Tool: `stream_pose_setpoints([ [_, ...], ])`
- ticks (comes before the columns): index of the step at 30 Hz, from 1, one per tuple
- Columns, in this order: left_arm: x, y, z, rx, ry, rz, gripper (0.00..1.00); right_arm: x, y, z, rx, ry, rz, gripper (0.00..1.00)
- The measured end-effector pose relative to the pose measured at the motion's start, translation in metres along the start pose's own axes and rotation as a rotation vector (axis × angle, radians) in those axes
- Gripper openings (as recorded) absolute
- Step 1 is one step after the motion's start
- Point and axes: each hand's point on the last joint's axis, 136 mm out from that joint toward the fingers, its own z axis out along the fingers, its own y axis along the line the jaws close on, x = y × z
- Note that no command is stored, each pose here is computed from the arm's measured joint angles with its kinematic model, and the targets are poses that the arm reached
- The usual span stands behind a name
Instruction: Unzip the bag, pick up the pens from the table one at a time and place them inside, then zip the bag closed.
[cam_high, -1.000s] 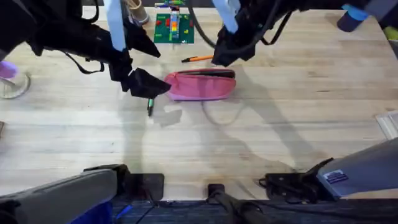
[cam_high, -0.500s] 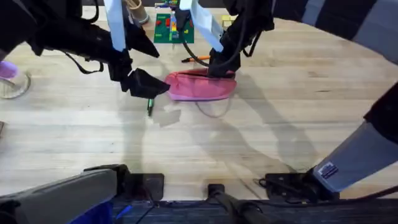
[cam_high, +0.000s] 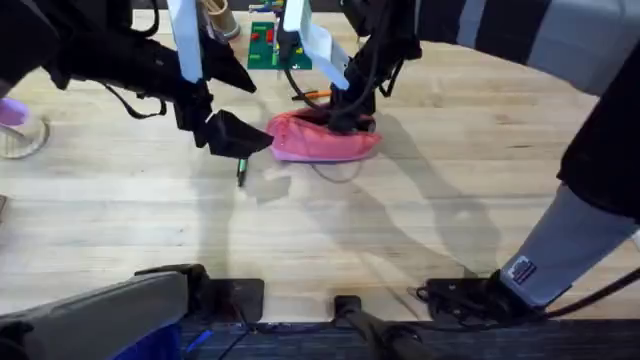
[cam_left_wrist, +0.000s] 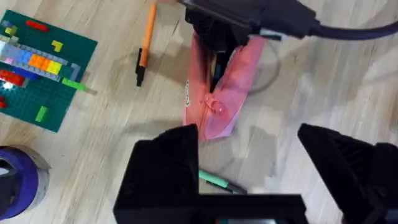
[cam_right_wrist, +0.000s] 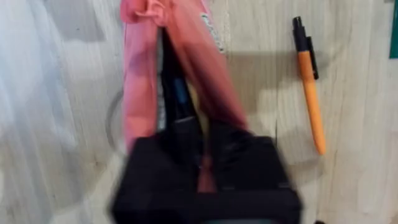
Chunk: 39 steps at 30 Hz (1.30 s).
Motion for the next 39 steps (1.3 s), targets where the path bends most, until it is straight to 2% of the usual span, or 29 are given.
stream_pose_setpoints([
  [4,0.0,0.0,0.0,0.0,0.0,0.0,0.993,0.001,0.002,0.003,-0.011,0.007,0.001,0.852],
  [5,0.0,0.0,0.0,0.0,0.0,0.0,0.993,0.002,0.004,0.006,-0.018,0.011,-0.001,0.96],
  [6,0.0,0.0,0.0,0.0,0.0,0.0,0.993,0.002,0.005,0.007,-0.022,0.015,-0.003,0.985],
  [18,0.0,0.0,0.0,0.0,0.0,0.0,0.993,0.002,0.008,0.003,-0.025,0.016,-0.003,0.996],
  [21,0.0,0.0,0.0,0.0,0.0,0.0,0.993,-0.001,0.011,-0.013,-0.007,0.008,-0.009,0.995],
  [26,0.0,-0.002,0.0,0.008,-0.002,-0.007,0.993,-0.016,0.017,-0.059,0.071,-0.048,-0.004,0.996],
  [29,0.003,-0.013,0.0,0.047,0.009,-0.044,0.993,-0.024,0.02,-0.084,0.119,-0.089,0.007,0.996],
  [34,0.007,-0.012,0.0,0.04,0.032,-0.066,0.993,-0.027,0.02,-0.111,0.172,-0.131,0.044,0.996],
  [36,0.015,-0.007,-0.001,0.013,0.078,-0.111,0.993,-0.024,0.017,-0.122,0.197,-0.146,0.068,0.995],
  [39,0.032,0.007,-0.003,-0.069,0.175,-0.217,0.995,-0.019,0.013,-0.139,0.236,-0.167,0.099,0.996],
])
